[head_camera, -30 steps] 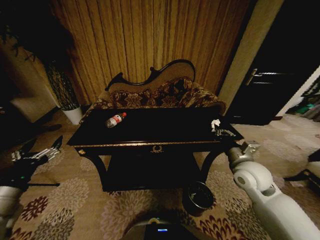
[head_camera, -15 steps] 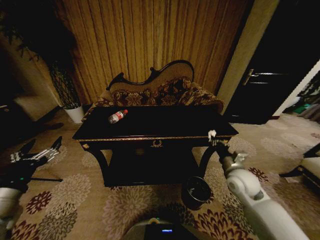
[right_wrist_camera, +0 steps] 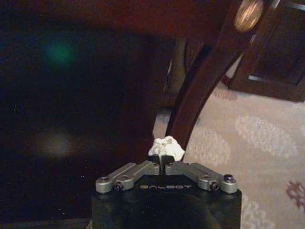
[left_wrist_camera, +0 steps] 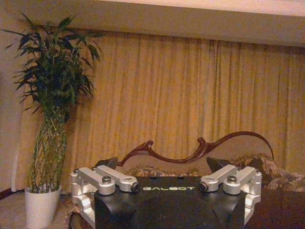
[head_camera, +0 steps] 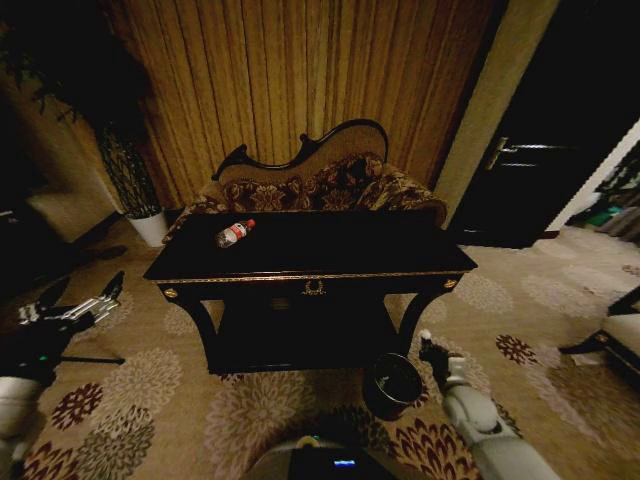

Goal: Move to the front of the table and place the trash on the table into the trash bin.

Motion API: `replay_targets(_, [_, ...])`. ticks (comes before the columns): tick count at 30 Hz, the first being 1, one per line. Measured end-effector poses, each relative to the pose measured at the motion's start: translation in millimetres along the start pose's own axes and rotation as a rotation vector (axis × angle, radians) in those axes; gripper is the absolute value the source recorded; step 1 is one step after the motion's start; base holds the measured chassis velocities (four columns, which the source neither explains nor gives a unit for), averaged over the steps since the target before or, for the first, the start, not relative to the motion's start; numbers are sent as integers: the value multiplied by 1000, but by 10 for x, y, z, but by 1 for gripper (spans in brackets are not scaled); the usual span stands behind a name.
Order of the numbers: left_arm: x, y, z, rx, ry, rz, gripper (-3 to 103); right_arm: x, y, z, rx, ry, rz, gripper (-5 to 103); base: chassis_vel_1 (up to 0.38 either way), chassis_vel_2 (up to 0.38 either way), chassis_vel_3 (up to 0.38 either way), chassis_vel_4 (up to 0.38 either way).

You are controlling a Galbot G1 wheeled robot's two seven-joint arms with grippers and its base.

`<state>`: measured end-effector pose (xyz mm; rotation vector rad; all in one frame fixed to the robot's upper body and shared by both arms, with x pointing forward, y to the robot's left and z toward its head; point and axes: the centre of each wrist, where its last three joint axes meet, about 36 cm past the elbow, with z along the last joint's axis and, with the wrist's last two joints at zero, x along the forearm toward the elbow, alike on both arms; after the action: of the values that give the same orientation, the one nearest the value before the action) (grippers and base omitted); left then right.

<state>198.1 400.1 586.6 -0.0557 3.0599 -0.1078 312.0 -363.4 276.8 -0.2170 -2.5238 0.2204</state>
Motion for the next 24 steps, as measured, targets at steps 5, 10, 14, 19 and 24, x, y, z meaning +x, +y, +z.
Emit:
replay_targets(5, [8,-1,1,0,1,-1,100,-194,34,313,38,76,-8,1,0,0,0,0])
replay_targets(10, [1,-8,-8,-3,-2,3,100,-342,125,617,40,93,-36,1,0,0,0,0])
replay_targets(14, [1,-28,-12,-3,-4,8,100,-423,230,726,27,84,-39,1,0,0,0,0])
replay_targets(19, [14,-44,-23,-5,-6,14,100,-521,354,784,13,87,-30,15,0,0,0,0])
replay_targets(24, [23,-45,-28,-8,-9,18,100,-584,344,812,20,90,11,31,0,0,0,0])
